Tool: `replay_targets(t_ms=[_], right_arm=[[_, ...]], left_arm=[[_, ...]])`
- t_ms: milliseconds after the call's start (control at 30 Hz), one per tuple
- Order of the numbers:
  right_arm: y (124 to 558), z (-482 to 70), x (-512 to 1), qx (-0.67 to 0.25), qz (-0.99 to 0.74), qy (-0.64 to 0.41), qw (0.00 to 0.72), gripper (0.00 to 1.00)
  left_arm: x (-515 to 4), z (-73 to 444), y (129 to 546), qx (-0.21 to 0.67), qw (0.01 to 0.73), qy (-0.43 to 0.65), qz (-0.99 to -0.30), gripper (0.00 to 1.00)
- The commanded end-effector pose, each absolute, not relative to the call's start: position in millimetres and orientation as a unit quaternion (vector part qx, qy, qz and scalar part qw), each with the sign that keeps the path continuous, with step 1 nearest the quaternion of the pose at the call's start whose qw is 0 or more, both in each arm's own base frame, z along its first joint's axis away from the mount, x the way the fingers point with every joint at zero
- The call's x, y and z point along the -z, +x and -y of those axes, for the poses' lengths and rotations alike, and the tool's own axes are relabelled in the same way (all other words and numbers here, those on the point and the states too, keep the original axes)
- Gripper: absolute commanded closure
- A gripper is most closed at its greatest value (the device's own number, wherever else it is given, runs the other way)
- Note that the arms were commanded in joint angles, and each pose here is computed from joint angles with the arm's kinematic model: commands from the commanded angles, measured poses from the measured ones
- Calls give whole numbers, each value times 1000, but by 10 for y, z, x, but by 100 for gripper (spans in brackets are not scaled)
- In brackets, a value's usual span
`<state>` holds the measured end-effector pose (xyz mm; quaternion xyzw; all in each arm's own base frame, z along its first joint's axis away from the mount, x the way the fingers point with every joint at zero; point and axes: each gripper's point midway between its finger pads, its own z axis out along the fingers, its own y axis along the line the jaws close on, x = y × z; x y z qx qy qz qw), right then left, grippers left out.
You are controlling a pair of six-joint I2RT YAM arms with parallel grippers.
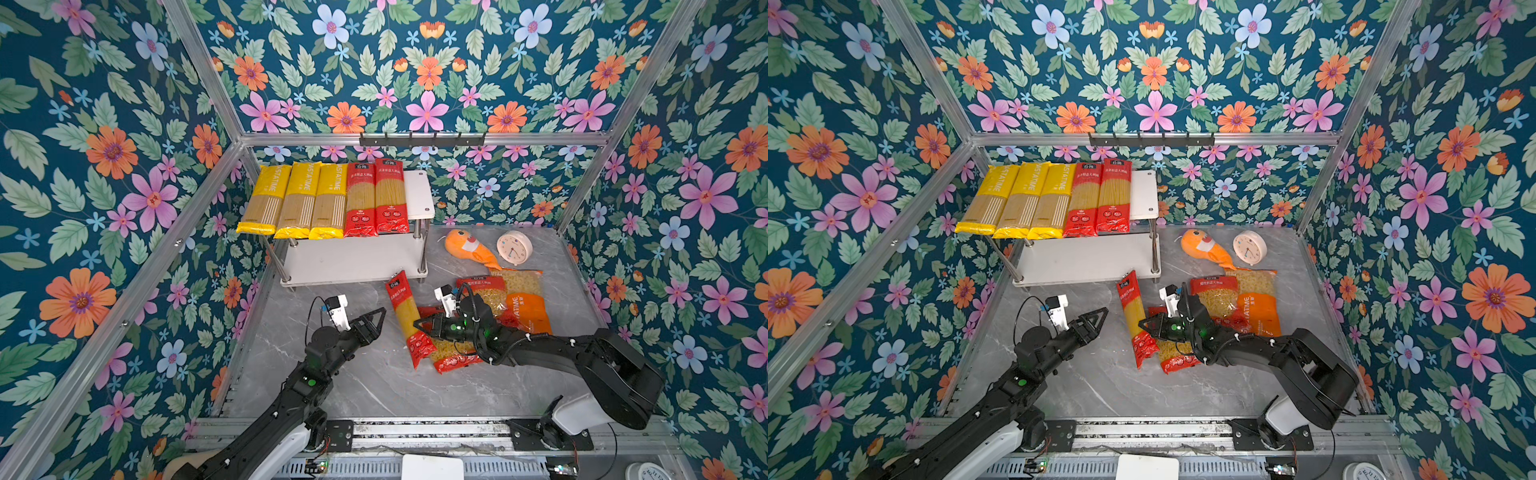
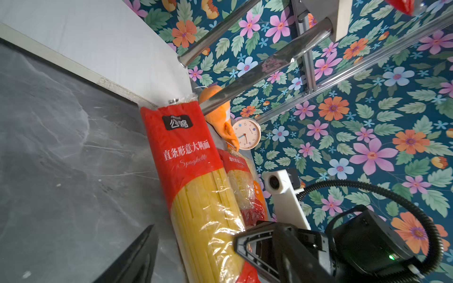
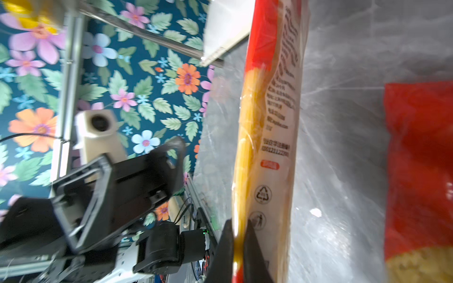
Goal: Place and organize the pasta boxes and bags onto the shelf
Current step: 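Swing the spaghetti pack upright with the right gripper while left gripper closes on it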
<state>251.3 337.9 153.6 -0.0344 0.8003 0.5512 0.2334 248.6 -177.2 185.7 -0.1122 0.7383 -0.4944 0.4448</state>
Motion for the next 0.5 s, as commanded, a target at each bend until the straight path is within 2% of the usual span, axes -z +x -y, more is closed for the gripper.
replay_targets(t_ms=[0,133,467], right_arm=[[2546,-3415,-2186,-615,-713,-81,328,100],[2533,-3392,-2450,-638,-671,-94,365,100],[2344,-3380,-2896,-684,-596,-145,396,100]], left_arm=[[-2269,1856,2439,550,478,-78,-680,19],[-2372,1876,2426,565,494,-64,-658,11],[-2470,2100,2473,610,469,-34,-638,10]])
